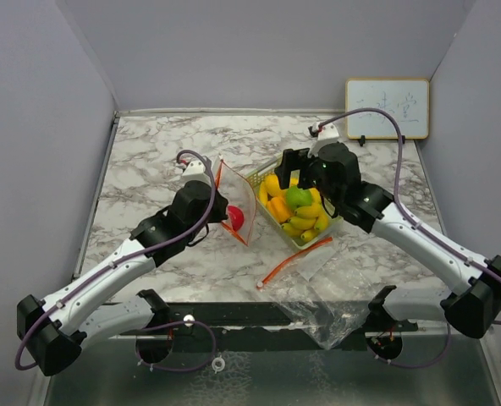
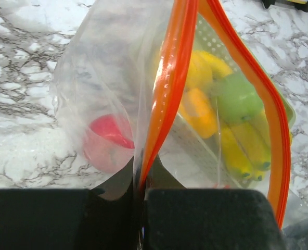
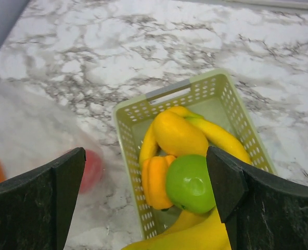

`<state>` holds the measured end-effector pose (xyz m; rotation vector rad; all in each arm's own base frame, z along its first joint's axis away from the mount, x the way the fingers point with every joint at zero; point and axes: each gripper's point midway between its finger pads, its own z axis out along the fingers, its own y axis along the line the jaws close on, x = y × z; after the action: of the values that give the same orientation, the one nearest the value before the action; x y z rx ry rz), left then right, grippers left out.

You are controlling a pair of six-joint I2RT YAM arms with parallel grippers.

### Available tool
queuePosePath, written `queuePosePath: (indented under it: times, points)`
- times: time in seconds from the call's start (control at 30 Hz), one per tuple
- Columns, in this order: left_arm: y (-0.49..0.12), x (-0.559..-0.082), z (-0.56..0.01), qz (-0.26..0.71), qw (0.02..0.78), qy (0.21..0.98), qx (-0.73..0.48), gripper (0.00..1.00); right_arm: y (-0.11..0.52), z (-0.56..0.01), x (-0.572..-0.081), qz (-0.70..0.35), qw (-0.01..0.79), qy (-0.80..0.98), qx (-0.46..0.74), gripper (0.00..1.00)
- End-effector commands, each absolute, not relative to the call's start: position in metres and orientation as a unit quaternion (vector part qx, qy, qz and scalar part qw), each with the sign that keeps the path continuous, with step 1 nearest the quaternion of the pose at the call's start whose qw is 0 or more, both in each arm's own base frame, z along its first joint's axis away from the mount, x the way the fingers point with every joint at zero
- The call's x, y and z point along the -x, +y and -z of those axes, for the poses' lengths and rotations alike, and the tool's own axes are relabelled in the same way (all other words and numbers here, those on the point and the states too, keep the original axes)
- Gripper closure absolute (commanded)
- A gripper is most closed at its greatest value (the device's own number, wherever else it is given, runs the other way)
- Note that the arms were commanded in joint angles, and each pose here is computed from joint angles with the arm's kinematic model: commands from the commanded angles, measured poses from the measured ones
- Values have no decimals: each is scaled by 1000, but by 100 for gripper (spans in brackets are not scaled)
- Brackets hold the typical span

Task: Place the food in the zip-top bag and seal the zipper
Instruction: Pick up the fake fruit from the bin.

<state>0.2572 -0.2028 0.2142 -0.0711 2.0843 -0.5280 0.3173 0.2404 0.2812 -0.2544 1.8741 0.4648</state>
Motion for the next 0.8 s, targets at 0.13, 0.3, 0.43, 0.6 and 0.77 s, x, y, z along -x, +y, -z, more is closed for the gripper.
queuePosePath:
  times: [0.13,0.3,0.43,0.6,0.77]
  points:
    - [-186,-250,-222,218,506,834,37,100,199,-200,-363,-85,477,873,47,0]
    - [-193,-252,-216,225,505,833,19,100,203,-158,-369,-83,421,900,85,0]
    - [-199,-257,-208,227,510,830,11,100,223,-129,-363,-118,381,908,125,0]
    - [-211,-266,-194,222,502,836,-3,100,229,-102,-362,-122,350,919,135,17]
    - [-215,-270,-184,211,492,844,-13,100,215,-106,-365,-89,360,921,119,60]
